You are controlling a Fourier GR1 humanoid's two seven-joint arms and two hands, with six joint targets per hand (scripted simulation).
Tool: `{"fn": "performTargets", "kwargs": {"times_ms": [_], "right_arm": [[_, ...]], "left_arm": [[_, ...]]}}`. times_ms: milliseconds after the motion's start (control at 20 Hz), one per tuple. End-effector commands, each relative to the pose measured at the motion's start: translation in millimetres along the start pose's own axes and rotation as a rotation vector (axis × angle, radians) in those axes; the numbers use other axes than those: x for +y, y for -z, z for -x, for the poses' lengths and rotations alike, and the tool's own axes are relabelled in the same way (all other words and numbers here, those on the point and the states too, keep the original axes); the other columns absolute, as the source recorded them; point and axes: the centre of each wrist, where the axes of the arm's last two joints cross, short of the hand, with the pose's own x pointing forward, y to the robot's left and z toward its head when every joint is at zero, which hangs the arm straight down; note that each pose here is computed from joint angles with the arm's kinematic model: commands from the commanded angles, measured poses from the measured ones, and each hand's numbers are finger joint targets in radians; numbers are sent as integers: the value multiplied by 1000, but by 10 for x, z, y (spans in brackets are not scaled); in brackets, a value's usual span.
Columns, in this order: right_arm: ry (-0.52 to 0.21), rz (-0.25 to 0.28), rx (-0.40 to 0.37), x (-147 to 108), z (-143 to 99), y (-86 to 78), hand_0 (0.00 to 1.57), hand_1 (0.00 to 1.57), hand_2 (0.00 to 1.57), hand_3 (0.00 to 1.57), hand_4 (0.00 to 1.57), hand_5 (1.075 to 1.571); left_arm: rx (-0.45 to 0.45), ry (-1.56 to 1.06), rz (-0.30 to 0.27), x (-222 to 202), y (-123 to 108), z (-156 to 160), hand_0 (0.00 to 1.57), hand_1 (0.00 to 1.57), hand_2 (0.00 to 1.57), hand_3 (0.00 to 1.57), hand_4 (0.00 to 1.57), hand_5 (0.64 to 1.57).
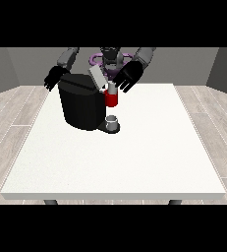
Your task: Insert the coffee pod into the coffee machine and close the lid
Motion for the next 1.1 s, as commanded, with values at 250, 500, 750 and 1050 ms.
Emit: {"fn": "performTargets", "kwargs": {"times_ms": [250,500,750,1050], "right_arm": [[-2,33,-2,-18,5,30,0,0,0,0,448,1571],[-13,14,17,-52,17,37,0,0,0,0,445,1571],[-10,17,-17,-39,-29,38,0,0,0,0,418,1571],[16,40,28,71,63,-91,0,0,0,0,401,1571]], "left_arm": [[3,2,12,16,34,-49,1160,1160,1244,1185,506,1571],[28,2,47,-153,61,-111,1221,1221,1275,1199,488,1571],[26,-13,41,29,17,22,1220,1220,1266,1167,481,1571],[49,8,86,-288,-25,89,1129,1129,1167,1028,443,1571]]}}
